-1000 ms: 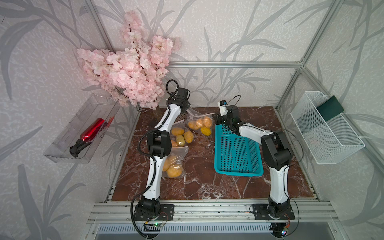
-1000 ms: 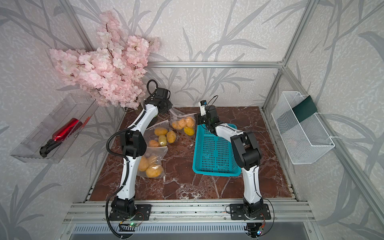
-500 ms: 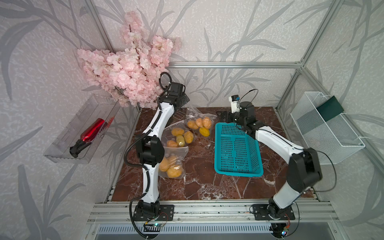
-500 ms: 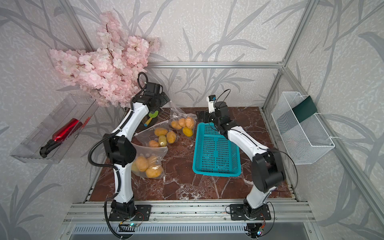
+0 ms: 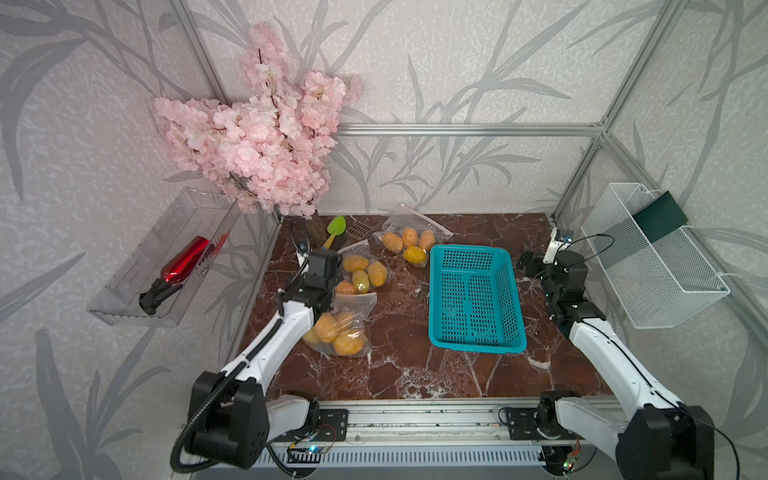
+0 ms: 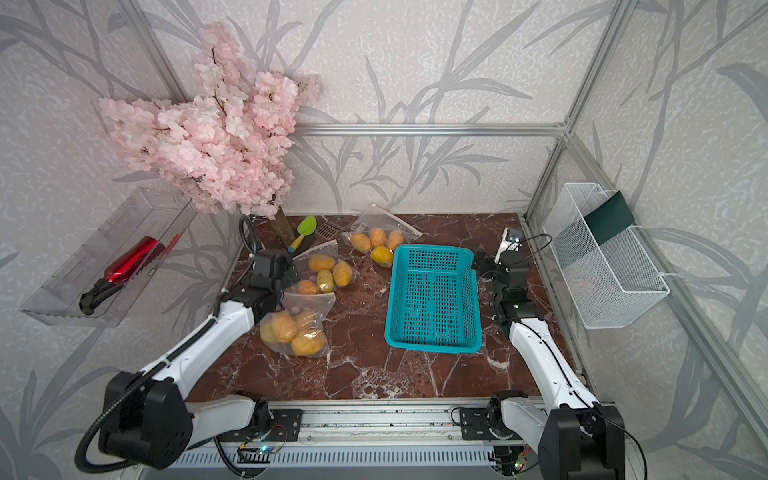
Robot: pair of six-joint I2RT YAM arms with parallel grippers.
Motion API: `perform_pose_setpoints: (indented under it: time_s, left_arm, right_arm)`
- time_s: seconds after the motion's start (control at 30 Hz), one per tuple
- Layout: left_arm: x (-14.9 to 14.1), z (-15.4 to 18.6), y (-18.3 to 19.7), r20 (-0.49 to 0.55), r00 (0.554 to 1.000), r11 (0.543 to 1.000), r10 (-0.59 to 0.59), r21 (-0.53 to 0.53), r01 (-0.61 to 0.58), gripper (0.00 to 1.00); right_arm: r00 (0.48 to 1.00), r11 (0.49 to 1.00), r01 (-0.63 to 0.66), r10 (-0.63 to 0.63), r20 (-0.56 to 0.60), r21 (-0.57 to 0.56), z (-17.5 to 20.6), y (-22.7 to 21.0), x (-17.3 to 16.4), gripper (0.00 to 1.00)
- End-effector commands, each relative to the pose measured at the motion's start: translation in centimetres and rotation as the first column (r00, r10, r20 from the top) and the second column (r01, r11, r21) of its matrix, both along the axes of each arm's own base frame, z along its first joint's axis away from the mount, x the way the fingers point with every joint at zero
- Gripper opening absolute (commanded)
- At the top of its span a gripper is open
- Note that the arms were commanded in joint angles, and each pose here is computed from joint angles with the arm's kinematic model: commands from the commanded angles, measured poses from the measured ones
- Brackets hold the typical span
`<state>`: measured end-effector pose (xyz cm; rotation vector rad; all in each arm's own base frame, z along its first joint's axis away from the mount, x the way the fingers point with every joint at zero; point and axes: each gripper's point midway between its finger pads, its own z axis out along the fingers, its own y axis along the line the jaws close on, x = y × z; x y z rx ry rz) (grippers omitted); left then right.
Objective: Put the potatoes into a zipper bag and zip it
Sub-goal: Reset both arms
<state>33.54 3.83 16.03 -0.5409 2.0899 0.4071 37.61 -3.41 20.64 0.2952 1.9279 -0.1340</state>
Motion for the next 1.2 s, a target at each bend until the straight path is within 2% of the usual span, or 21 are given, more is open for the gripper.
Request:
perform_pose_setpoints:
  time_s: [0.0,0.17,0.27,0.47,0.63,0.8,0.9,0.97,1.0,1.03,1.07,1.13,1.17]
  left_arm:
    - [-1.8,4.0,3.9,0.216,0.964,0.963,0.156,0.182,-0.197,1.0]
    - [-3.1,1.0,4.6,0.19,0.965,0.95,0.182,0.219,-0.222,1.0]
    - [-2.4,-0.1,4.7,0.177,0.964,0.946,0.198,0.222,-0.235,1.0]
    - [-0.7,-2.3,5.0,0.185,0.954,0.93,0.236,0.242,-0.277,1.0]
    - [1.5,-2.5,3.6,0.179,0.977,0.956,0.119,0.243,-0.161,1.0]
    - [3.1,-2.7,2.9,0.155,0.987,0.957,0.047,0.277,-0.089,1.0]
    - [4.0,-3.6,2.8,0.244,0.968,0.97,-0.057,0.244,-0.004,1.0]
    - [4.5,-4.8,2.1,0.162,0.981,0.978,-0.11,0.195,0.078,0.99]
    - [4.8,-4.9,2.2,0.152,0.981,0.983,-0.119,0.16,0.094,0.99]
    - [4.8,-4.9,2.4,0.178,0.976,0.983,-0.121,0.155,0.094,0.99]
    - [4.9,-4.9,2.5,0.197,0.973,0.984,-0.125,0.151,0.096,0.99]
    - [4.9,-5.2,2.5,0.168,0.977,0.984,-0.128,0.141,0.104,0.99]
    - [5.0,-5.3,2.5,0.149,0.98,0.986,-0.13,0.124,0.112,0.99]
  right_arm:
    - [0.983,0.981,0.161,-0.168,-0.067,-0.104,-3.0,-3.1,-1.4,0.99]
    - [0.983,0.98,0.173,-0.178,-0.05,-0.098,-5.7,-3.3,-1.7,0.99]
    - [0.98,0.979,0.192,-0.195,-0.028,-0.068,-7.7,-3.3,-1.4,0.99]
    - [0.995,0.996,0.088,-0.089,-0.044,-0.021,-9.8,-1.5,0.3,0.99]
    - [1.0,0.999,0.008,-0.009,-0.023,-0.038,-10.3,-0.4,1.2,0.99]
    - [0.99,0.988,-0.138,0.14,0.022,-0.071,-9.8,2.2,1.7,0.99]
    - [0.979,0.976,-0.196,0.2,0.034,-0.094,-10.0,3.5,1.7,0.99]
    - [0.95,0.947,-0.308,0.311,0.022,-0.097,-11.2,5.4,1.5,0.99]
    - [0.924,0.922,-0.369,0.377,0.06,-0.118,-11.2,6.6,1.6,0.99]
    - [0.916,0.917,-0.377,0.39,0.091,-0.13,-10.8,6.9,1.5,0.99]
    - [0.93,0.929,-0.351,0.36,0.071,-0.121,-11.0,6.3,1.1,0.99]
    - [0.96,0.959,-0.264,0.272,0.061,-0.105,-11.1,4.8,1.0,0.99]
    - [0.96,0.959,-0.262,0.271,0.072,-0.111,-11.1,4.8,1.0,0.99]
